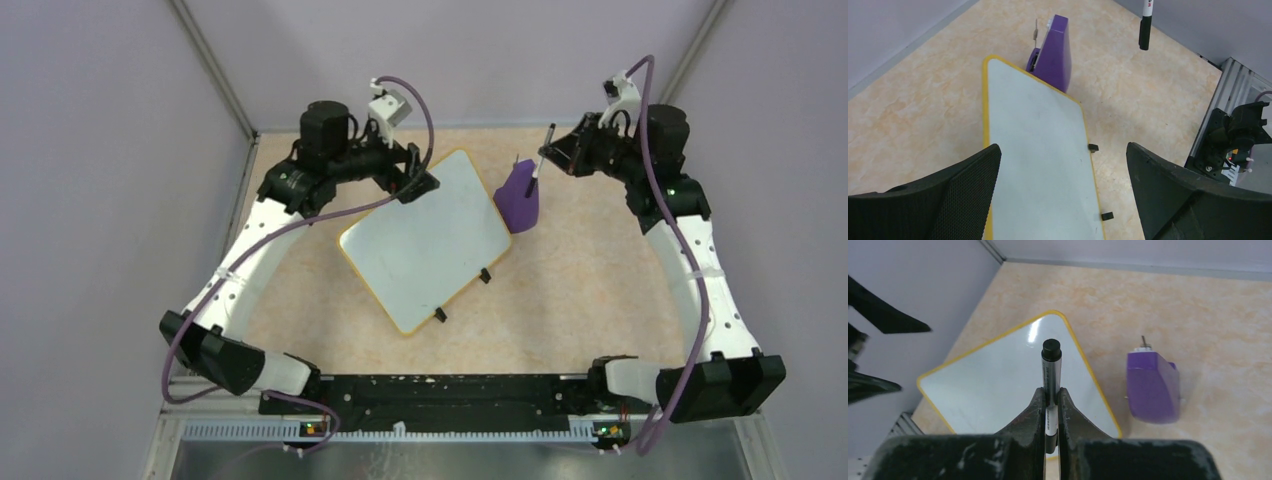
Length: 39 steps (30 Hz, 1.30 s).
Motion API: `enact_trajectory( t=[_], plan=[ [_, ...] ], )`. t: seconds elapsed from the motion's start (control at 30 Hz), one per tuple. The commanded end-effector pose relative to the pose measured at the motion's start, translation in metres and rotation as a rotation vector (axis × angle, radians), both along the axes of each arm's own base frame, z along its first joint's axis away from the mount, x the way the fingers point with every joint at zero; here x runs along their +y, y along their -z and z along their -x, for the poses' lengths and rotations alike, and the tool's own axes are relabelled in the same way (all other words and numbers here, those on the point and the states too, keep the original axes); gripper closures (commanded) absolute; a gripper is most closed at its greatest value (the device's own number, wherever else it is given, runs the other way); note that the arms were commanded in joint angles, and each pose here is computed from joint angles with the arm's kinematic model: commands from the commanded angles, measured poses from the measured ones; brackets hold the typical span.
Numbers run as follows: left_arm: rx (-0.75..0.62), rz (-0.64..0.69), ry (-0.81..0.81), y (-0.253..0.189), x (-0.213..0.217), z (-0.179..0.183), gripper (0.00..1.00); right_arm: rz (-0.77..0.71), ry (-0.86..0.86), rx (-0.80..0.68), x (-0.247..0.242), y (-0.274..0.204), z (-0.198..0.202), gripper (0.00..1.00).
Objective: Write a sentence on the whiteboard
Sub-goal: Pass from the right arm to the left
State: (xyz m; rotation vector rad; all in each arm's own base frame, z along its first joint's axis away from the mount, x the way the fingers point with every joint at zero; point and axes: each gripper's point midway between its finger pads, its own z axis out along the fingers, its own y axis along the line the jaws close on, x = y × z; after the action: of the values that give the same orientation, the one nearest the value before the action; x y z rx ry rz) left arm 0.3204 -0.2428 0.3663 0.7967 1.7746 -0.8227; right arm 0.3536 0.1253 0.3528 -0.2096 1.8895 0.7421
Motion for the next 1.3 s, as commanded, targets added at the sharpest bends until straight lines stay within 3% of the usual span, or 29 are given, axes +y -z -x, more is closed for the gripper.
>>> enact_trajectory(
  t=[0.0,0.2,0.37,0.63,0.83,0.93,1.13,1.27],
  plan=[
    [-0.078,0.023,0.003,-0.013,-0.035,-0.013,0.01,-0.219,0.101,-0.053,0.014,-0.059,0.000,1.00],
    [-0.166,-0.081,-0.023,0.002,-0.078,-0.019,0.01,-0.319,0.269,0.114,0.007,-0.047,-0.007,1.00],
    [-0.260,-0.101,0.035,-0.005,-0.116,-0.002,0.01,-0.408,0.366,0.226,0.005,-0.030,-0.011,1.00],
    [-0.349,-0.175,0.053,0.007,-0.167,0.007,0.01,-0.451,0.343,0.292,0.019,-0.021,-0.008,1.00],
    [-0.380,-0.217,-0.005,0.010,-0.177,-0.002,0.10,-0.447,0.309,0.300,0.026,-0.018,0.001,1.00],
    [-0.374,-0.222,-0.033,0.012,-0.177,-0.007,0.21,-0.441,0.292,0.313,0.030,-0.013,0.004,1.00],
    [-0.379,-0.249,-0.077,0.017,-0.171,-0.014,0.57,-0.438,0.262,0.325,0.036,-0.007,0.009,1.00],
    [-0.367,-0.276,-0.088,0.027,-0.168,-0.016,0.72,-0.445,0.251,0.320,0.037,-0.010,0.011,1.00]
  ],
)
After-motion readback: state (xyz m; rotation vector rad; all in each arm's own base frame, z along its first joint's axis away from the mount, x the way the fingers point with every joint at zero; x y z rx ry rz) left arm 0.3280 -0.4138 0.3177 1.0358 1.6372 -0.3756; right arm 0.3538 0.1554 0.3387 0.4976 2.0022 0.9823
